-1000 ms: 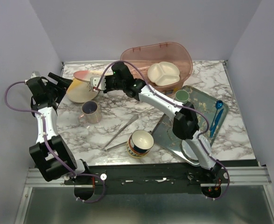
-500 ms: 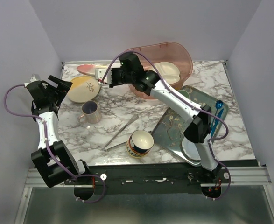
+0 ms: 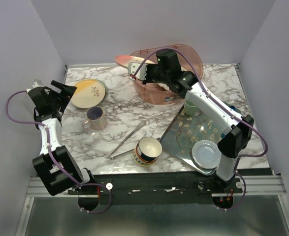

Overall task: Place the mixed dishes into the plastic bin
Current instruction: Place the plate in the plastic bin.

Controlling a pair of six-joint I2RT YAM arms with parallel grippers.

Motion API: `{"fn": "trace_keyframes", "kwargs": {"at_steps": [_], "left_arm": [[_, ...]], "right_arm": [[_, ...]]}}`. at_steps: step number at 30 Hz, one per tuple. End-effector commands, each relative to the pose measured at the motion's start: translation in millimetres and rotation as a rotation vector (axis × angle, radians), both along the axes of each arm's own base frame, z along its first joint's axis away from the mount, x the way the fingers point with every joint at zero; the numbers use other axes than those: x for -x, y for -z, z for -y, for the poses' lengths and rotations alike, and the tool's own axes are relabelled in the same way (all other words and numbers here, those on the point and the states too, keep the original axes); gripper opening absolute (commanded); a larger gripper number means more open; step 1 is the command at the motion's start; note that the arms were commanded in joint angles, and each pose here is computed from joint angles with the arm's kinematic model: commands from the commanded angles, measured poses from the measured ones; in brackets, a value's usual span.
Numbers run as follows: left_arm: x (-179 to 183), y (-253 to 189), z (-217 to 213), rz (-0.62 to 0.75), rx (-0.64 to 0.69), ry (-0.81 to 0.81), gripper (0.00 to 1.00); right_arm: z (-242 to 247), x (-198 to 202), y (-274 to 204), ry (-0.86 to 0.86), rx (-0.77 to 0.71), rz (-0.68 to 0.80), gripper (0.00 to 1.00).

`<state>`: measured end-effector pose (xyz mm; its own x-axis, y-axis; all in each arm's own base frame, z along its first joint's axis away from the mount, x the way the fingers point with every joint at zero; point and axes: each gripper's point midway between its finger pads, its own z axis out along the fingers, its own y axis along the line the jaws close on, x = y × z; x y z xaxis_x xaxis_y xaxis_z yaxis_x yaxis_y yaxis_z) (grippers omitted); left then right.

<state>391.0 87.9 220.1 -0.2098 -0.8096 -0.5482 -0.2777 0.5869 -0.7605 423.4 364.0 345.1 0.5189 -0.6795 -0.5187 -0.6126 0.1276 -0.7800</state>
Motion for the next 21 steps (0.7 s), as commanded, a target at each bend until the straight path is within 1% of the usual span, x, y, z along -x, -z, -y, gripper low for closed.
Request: {"fn": "trace_keyframes", "kwargs": {"at_steps": [1,8,9,11,14,15,16,18,21], "left_arm": [[-3,2,-1,0.026,0.026,0.016,0.99],[-5,7,0,0.021,0.047,0.026,0.99],[-5,7,1,0.021,0.048,0.025,0.99],[-5,9,-1,0.017,0.049,0.023,0.99],[-5,11,-1,0.013,0.051,0.023,0.99],[-5,11,-1,0.013,0.051,0.023,0.99],[-5,11,-1,0.012,0.052,0.022,0.99],[-6,12,-1,0.009,0.053,0.022,0.99],[-5,13,-3,0.006,0.054,0.018,0.99]], "right_arm": [[53,-31,-31,0.156,-0.024,0.157,0.0],[107,-78,16,0.323,0.096,0.148,0.0],[113,-84,17,0.351,0.107,0.156,0.0],[121,-98,34,0.385,0.141,0.14,0.0],[133,-115,41,0.434,0.178,0.153,0.0],[137,-123,54,0.456,0.21,0.143,0.0],[139,-128,53,0.469,0.219,0.154,0.0],[146,-140,67,0.496,0.259,0.153,0.0],[154,-152,67,0.521,0.276,0.166,0.0]]}}
